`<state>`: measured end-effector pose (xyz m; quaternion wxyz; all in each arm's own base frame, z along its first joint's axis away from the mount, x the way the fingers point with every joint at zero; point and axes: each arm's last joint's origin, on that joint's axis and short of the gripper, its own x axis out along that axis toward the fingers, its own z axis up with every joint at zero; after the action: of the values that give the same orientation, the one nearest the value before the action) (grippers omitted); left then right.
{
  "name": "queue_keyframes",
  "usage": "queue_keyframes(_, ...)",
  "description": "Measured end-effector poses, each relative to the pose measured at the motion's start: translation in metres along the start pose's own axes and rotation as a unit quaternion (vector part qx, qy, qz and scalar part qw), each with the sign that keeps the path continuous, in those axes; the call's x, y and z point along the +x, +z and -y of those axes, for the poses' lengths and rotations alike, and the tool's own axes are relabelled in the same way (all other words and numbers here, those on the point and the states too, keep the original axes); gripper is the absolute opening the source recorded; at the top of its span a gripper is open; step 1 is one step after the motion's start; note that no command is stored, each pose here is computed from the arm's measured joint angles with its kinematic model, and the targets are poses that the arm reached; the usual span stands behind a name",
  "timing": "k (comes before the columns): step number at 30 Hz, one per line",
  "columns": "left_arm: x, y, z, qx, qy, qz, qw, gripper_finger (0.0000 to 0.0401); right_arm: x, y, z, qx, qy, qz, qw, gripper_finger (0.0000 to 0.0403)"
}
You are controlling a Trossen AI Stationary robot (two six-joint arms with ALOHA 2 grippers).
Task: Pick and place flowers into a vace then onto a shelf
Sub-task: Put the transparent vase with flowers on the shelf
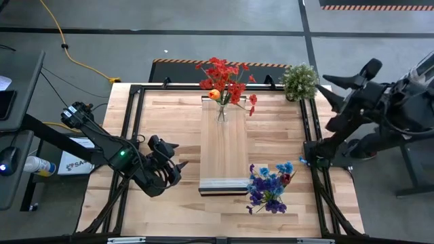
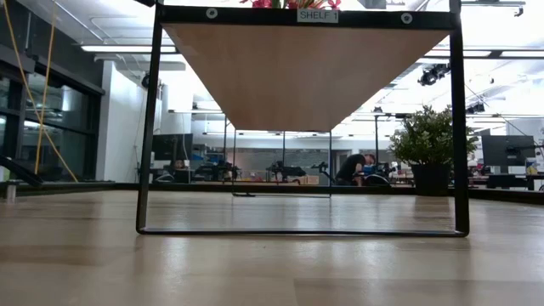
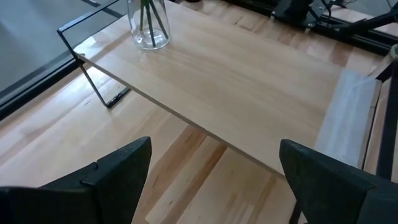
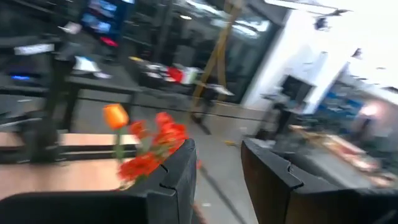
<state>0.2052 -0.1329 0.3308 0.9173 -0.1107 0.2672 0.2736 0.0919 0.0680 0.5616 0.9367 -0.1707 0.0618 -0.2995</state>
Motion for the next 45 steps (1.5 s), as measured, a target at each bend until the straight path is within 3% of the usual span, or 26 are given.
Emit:
queue_keyframes(5,0.000,0.000,0.000,-0.013,-0.001,0.001,1.000,0.0385,-0.002,-0.021,0.015,0.031,0.074,-0.011,0.997,0.0118)
queue_keyframes(21,0.000,0.001,0.001,-0.045,-0.004,0.007,0.999,0.0385,-0.007,-0.067,0.055,0.098,0.209,-0.078,0.970,0.0118)
queue_keyframes(28,-0.001,0.004,0.003,-0.060,-0.004,0.030,0.998,0.0385,-0.008,-0.106,0.054,0.118,0.216,-0.110,0.963,0.0118)
queue_keyframes(37,-0.001,0.005,0.004,-0.078,-0.007,0.031,0.996,0.0385,-0.009,-0.169,0.032,0.145,0.227,-0.170,0.948,0.0118)
queue_keyframes(45,-0.001,0.005,0.005,-0.087,-0.013,0.034,0.996,0.0385,-0.010,-0.217,0.021,0.193,0.236,-0.221,0.926,0.0118)
